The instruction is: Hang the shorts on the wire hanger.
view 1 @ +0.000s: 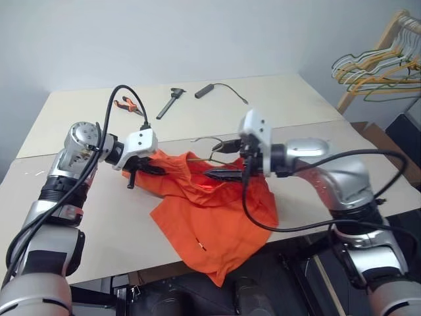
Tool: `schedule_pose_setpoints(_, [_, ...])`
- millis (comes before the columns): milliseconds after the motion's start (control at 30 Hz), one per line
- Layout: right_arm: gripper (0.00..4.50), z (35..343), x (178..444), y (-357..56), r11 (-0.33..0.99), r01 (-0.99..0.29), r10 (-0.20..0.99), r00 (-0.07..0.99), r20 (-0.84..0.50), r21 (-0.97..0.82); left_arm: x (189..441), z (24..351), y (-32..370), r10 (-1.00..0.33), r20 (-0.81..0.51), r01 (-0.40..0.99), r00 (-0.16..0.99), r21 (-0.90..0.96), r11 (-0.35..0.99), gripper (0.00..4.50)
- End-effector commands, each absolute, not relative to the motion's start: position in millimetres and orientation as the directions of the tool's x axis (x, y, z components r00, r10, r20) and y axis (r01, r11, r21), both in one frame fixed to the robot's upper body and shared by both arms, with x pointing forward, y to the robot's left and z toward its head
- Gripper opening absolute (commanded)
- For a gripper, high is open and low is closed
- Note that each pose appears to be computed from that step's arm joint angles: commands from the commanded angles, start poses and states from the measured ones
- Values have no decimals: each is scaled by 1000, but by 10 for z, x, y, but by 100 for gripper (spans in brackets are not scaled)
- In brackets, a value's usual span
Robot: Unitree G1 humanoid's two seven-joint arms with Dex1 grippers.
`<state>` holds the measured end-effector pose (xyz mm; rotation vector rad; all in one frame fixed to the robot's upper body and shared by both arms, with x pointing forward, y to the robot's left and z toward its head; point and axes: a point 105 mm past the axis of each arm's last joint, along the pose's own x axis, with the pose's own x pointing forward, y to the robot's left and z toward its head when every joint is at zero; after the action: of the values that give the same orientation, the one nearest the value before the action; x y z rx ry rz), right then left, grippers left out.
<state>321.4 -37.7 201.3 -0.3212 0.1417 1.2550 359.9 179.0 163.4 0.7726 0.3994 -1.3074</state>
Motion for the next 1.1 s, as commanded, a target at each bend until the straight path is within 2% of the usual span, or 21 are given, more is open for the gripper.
schedule_pose_setpoints(33, [259,2177,3213,-280,236,-943,925,292,-242,-234,3609,1785,1789,-719,-644,944,264,327,54,0])
schedule_pose_setpoints(200, [76,2210,3234,-238,216,-946,938,270,-218,-241,3592,1782,1800,-718,-645,944,263,325,53,0])
schedule_pose_setpoints(267, [19,2222,3231,-233,202,-947,944,256,-210,-250,3593,1785,1800,-718,-644,943,265,330,52,0])
schedule_pose_setpoints(300, [3,2225,3228,-233,194,-947,946,250,-206,-255,3593,1789,1799,-718,-643,940,268,337,49,0])
schedule_pose_setpoints(500, [3,2183,3194,-275,149,-952,955,208,-209,-266,3569,1896,1799,-763,-590,935,265,352,53,0])
schedule_pose_setpoints(700, [0,2155,3192,-329,137,-953,956,199,-215,-271,3503,2095,1890,-817,-521,942,246,328,75,174])
schedule_pose_setpoints(867, [0,2148,3184,-363,132,-953,957,195,-216,-274,3518,2120,2048,-789,-541,930,290,352,100,329])
schedule_pose_setpoints(1000, [0,2172,3181,-380,132,-952,959,193,-206,-277,3499,1977,2123,-741,-602,926,297,372,69,449])
schedule_pose_setpoints(1100, [0,2190,3183,-388,135,-951,960,194,-200,-278,3523,1847,2167,-695,-645,917,319,396,53,449])
